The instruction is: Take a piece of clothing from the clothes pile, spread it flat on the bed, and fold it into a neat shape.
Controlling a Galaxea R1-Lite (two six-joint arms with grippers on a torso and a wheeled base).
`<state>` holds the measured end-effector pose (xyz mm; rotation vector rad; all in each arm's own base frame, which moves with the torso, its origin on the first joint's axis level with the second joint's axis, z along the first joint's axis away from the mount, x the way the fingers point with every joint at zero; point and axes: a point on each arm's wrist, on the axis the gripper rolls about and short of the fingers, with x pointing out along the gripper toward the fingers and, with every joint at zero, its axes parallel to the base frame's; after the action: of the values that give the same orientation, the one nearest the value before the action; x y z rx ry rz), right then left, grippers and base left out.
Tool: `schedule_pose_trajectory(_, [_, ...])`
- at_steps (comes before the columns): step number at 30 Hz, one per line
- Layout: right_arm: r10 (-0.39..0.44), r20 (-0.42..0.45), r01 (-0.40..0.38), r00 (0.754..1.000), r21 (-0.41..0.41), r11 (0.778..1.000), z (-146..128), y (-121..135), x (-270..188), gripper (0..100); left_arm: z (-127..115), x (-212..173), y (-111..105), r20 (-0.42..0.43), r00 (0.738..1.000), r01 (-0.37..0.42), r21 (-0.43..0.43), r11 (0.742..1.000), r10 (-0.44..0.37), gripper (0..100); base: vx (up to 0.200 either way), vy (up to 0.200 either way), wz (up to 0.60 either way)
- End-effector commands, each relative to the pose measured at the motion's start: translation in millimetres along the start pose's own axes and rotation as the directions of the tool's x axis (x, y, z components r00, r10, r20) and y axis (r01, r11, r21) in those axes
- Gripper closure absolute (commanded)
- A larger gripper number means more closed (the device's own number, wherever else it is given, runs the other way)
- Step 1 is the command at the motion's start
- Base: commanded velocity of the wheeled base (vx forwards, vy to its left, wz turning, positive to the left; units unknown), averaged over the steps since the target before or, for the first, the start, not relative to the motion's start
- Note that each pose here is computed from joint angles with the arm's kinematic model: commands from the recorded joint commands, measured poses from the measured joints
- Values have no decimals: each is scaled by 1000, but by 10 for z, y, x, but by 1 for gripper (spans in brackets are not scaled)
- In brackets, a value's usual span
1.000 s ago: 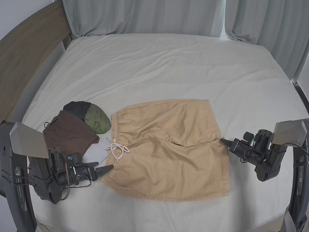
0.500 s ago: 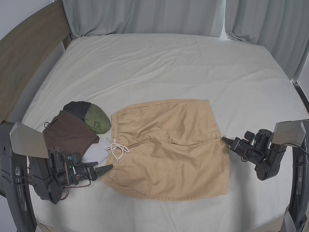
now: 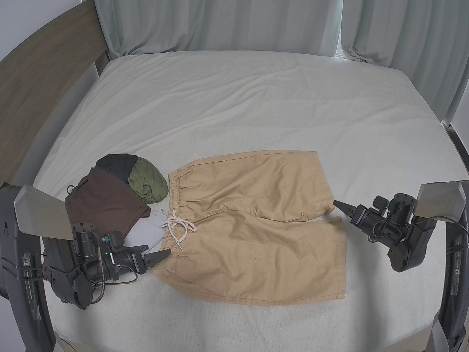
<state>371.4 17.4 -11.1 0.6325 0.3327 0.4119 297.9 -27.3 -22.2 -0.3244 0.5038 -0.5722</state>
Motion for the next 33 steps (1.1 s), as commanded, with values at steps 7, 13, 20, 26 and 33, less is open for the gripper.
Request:
schedule_pose_trajectory(7, [69, 42, -67, 997, -46, 997, 237, 440, -197, 0, -7, -21, -4, -3, 1000, -1, -4, 1000, 1, 0, 0, 0, 0])
schedule_pose_trajectory(13, [127, 13, -126, 992, -66, 990, 182, 739, -263, 0, -64, -51, -14, -29, 1000, 2, -20, 1000, -3, 0, 0, 0, 0])
schedule_pose_trajectory(20, [127, 11, -126, 992, -77, 989, 179, 745, -265, 0, -166, -118, -72, -78, 997, 14, -45, 999, -17, 0, 0, 0, 0])
schedule_pose_trajectory(26, [127, 11, -126, 992, -77, 989, 180, 747, -269, 0, -213, -103, -62, -94, 995, 12, -53, 999, -17, 0, 0, 0, 0])
schedule_pose_trajectory(33, [127, 11, -126, 992, -80, 989, 177, 744, -267, 0, -270, -47, -22, -109, 994, 11, -38, 999, -15, 0, 0, 0, 0])
